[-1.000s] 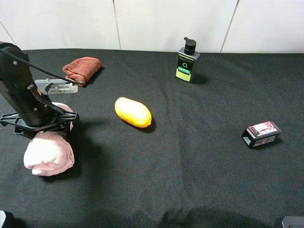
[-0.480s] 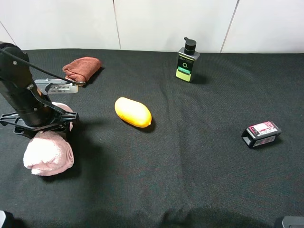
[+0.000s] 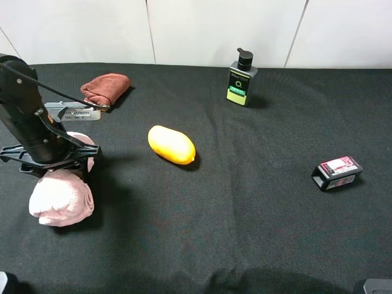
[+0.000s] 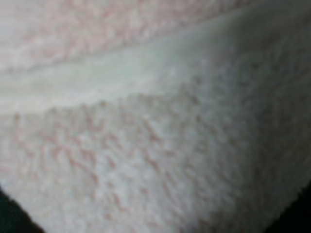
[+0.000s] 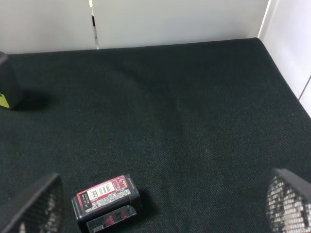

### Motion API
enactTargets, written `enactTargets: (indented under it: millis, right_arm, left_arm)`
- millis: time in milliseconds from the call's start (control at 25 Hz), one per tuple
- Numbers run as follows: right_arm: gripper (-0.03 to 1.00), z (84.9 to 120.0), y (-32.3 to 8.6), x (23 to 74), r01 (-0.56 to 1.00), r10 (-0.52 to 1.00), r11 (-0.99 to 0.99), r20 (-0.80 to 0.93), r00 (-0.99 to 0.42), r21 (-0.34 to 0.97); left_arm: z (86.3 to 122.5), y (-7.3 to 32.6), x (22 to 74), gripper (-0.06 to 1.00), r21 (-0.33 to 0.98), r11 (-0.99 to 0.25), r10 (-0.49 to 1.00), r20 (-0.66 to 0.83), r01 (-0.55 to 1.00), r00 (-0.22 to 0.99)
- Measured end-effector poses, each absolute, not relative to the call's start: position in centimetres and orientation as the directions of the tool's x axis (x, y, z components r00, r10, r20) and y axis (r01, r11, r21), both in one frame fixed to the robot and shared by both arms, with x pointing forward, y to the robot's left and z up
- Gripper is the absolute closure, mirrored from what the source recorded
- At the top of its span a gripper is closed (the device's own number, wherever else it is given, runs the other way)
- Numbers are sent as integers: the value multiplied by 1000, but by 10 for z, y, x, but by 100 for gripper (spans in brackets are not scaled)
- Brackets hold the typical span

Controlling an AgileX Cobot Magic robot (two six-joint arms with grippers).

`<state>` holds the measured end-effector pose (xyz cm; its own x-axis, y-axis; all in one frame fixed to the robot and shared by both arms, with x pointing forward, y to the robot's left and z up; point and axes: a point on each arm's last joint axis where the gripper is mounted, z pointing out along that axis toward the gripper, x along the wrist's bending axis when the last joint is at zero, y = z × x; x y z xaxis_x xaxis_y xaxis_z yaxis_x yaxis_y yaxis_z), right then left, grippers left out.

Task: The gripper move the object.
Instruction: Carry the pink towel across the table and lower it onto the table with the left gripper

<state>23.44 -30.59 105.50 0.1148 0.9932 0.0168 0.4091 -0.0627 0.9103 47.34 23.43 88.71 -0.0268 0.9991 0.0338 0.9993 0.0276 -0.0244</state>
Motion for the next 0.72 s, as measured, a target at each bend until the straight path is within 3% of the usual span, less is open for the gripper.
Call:
enactTargets:
  millis: [720]
  right_arm:
    - [34,1055,-306,234,409,993,-63,17,115,910]
  left_arm:
    - [887,234,473,41,-24,28,999,34,999,-27]
